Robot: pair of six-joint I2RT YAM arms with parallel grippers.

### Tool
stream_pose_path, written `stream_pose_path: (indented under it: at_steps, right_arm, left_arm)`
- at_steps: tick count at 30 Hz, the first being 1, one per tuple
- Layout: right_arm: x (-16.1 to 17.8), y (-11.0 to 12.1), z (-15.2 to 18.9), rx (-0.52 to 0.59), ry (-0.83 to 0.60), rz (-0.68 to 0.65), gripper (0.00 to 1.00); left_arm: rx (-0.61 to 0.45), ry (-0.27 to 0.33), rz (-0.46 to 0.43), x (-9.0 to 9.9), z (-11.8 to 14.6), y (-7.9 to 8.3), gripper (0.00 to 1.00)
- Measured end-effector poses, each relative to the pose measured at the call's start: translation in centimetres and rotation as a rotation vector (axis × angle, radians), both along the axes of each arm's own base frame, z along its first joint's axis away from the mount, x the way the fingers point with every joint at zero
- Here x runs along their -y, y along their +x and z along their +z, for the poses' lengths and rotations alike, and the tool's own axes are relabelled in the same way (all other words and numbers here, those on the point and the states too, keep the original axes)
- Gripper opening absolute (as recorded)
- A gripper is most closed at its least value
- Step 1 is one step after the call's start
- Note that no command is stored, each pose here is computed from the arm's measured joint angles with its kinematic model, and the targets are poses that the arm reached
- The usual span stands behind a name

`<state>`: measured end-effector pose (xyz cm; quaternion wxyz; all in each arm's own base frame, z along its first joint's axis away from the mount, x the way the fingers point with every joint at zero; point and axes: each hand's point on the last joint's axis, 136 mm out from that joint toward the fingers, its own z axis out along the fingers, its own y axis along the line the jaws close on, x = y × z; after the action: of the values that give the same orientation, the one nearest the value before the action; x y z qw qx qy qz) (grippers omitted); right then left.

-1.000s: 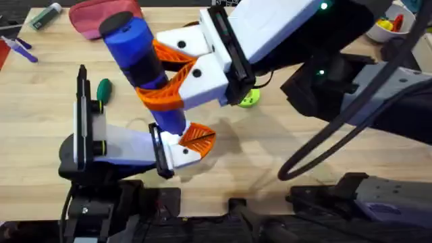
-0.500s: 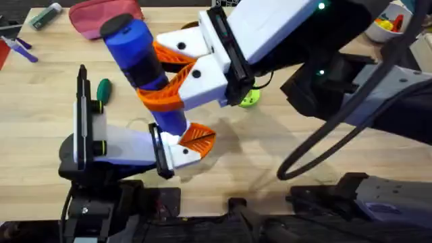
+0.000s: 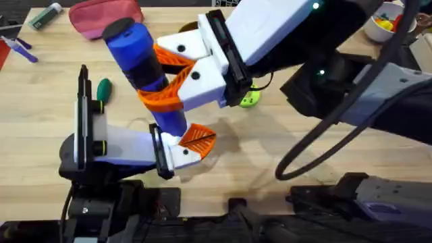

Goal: Pick up the gripper from the table and insert it into the empty holder that is missing its gripper. Then pick up a screw, insert it into the mounting hole, and use the screwdriver to tighten it. Finally, clean up the table by picking up the vegetable and placing it into the bucket.

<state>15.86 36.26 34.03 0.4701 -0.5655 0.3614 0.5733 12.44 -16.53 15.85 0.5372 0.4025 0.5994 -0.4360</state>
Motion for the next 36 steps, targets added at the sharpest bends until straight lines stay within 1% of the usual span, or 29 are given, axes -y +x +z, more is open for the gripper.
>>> stream_pose_path:
  at_steps: [13,19,24,26,29,33,36]
  right_arm:
    - [0.0,0.0,0.0,0.009,0.004,0.0,0.023]
    - [0.0,-0.3,0.5,0.041,0.033,0.016,0.023]
    - [0.2,0.4,0.5,0.0,0.004,0.005,0.023]
    - [0.4,1.0,1.4,-0.001,0.004,-0.01,0.023]
    - [1.0,1.4,4.2,0.042,0.043,-0.032,0.023]
    - [1.9,0.8,8.4,0.12,0.113,-0.039,0.023]
    - [2.2,0.4,10.3,0.146,0.143,-0.035,0.023]
  left_arm:
    - [0.0,0.0,-0.003,0.0,0.0,0.0,0.02]
    - [0.001,0.0,-0.002,0.0,0.0,0.0,0.02]
    - [0.002,0.0,-0.002,0.0,0.0,0.0,0.02]
    - [0.001,0.0,-0.003,0.0,0.0,0.0,0.02]
    - [0.001,0.0,-0.003,0.0,0.0,0.0,0.02]
    - [0.001,0.0,-0.003,0.0,0.0,0.0,0.02]
    - [0.001,0.0,-0.003,0.0,0.0,0.0,0.02]
